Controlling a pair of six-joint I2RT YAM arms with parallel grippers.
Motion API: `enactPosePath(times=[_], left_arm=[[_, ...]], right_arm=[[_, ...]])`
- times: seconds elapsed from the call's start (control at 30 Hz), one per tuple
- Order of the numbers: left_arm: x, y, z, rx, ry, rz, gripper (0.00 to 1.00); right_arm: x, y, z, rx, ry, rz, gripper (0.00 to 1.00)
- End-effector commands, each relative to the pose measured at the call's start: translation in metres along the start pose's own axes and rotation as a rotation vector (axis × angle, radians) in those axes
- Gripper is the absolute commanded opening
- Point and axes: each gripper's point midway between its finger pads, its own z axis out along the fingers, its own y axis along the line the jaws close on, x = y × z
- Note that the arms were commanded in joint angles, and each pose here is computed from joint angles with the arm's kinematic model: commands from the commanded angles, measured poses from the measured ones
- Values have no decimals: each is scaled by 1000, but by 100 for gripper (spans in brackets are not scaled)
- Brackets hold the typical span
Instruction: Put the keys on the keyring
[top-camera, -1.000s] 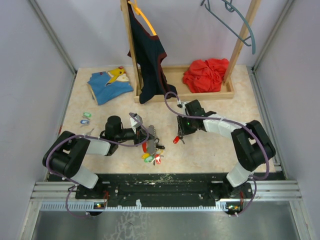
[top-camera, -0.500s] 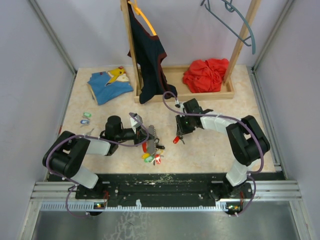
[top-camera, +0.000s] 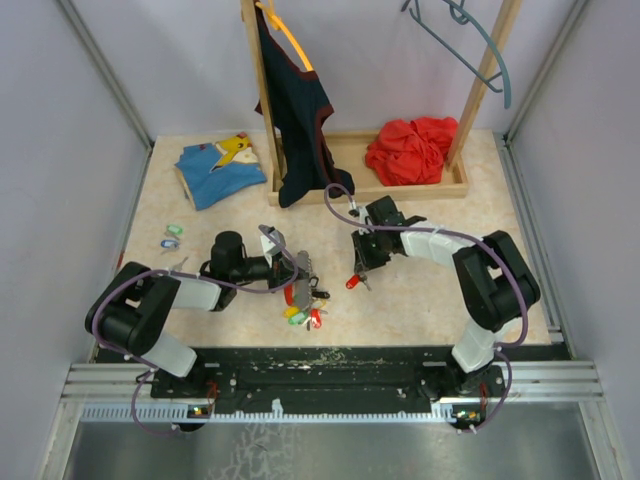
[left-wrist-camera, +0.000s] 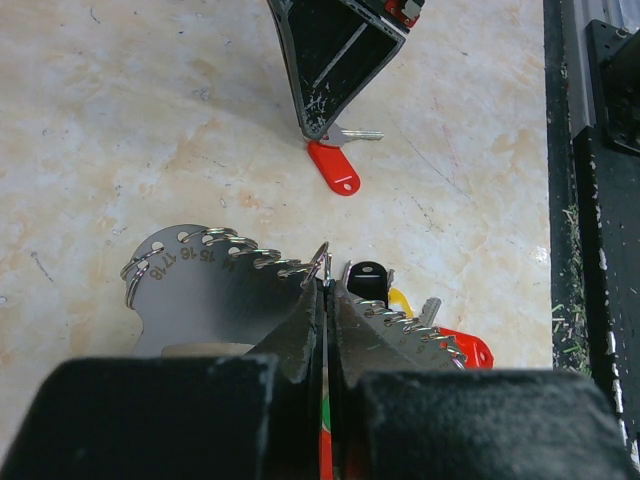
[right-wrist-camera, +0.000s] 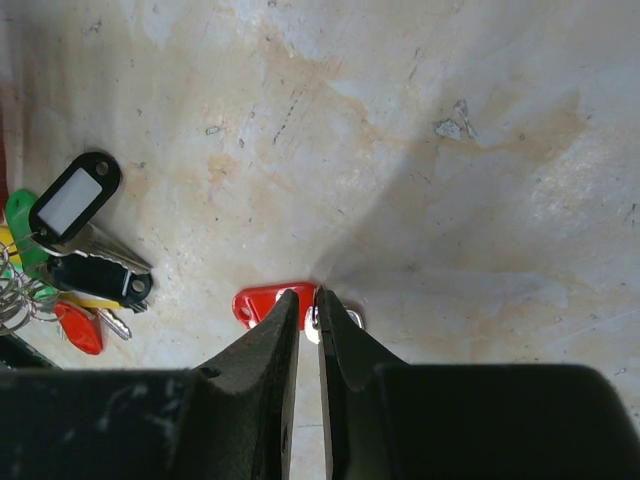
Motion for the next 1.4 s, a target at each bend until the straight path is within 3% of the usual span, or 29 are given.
enactPosePath(times=[0.0,0.63,1.03,1.23,1.37], left_arm=[[-15,-2,4,31,-29,37,0],[-14,-1,5,35,-26,33,0],[-14,-1,5,36,-26,33,0],[-14,-2,5,36,-26,33,0],[-15,-2,4,31,-29,41,0]], right_arm=[[-26,7,-12,-16,-58,-43,13],[-17,1,-4,9,-2,-60,9],[-14,1,-1,11,23,-78,0],[-18,7,-10,4,3,-121,0],[-33,21,-25,-38,-89,-226,0]])
